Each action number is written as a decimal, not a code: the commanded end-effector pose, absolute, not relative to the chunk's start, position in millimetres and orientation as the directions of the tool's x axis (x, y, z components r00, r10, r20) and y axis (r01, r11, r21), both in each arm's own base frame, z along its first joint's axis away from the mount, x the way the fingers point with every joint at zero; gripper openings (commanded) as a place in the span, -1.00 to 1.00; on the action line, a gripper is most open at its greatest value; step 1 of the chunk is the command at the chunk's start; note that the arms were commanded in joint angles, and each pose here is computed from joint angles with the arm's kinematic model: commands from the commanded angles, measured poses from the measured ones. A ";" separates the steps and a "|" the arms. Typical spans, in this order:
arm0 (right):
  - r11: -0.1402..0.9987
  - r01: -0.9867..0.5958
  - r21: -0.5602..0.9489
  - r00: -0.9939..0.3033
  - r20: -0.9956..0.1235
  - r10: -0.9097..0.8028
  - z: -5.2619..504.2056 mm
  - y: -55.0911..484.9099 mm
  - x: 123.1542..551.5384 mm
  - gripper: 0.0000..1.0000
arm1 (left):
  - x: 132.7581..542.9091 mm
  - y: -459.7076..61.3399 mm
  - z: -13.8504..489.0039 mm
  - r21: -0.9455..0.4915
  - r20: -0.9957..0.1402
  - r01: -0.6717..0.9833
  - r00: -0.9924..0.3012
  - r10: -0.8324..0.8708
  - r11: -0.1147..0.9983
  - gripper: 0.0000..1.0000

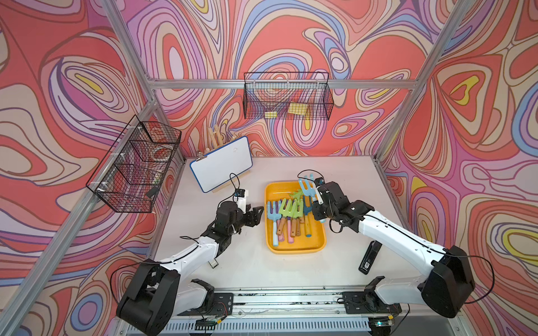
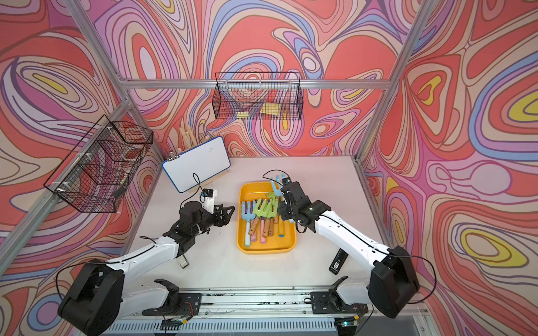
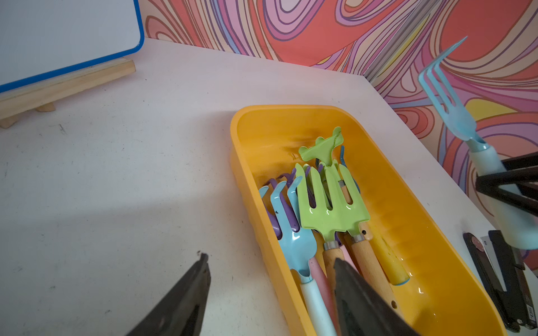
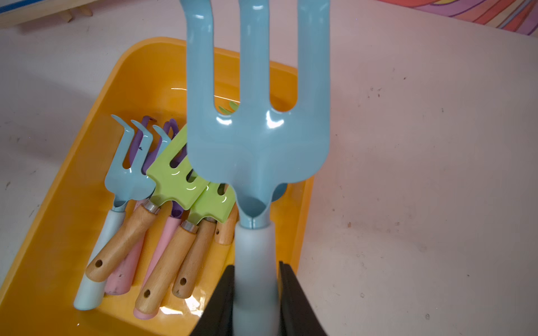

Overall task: Take the hand rake out of the storage box
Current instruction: Pick up the rake from the storage box, then place the rake at the center of the board.

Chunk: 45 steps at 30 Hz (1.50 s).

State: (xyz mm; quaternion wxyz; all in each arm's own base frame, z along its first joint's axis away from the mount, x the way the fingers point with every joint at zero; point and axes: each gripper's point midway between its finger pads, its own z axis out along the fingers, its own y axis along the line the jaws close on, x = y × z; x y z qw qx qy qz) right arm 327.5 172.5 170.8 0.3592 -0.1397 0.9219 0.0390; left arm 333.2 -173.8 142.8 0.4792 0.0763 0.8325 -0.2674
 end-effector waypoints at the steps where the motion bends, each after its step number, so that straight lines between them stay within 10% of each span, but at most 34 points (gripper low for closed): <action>1: 0.973 -0.218 -0.078 -0.682 -0.701 -0.210 185.2 155.1 336.7 -0.68 | 337.1 -177.9 151.5 -0.375 -0.849 0.399 -0.510 -0.137 0.837 0.45; 45: 0.996 -0.059 0.060 -0.796 -0.606 -0.011 98.9 84.7 479.3 -0.63 | 341.6 -179.8 162.1 -0.371 -0.853 0.404 -0.504 -0.134 0.836 0.46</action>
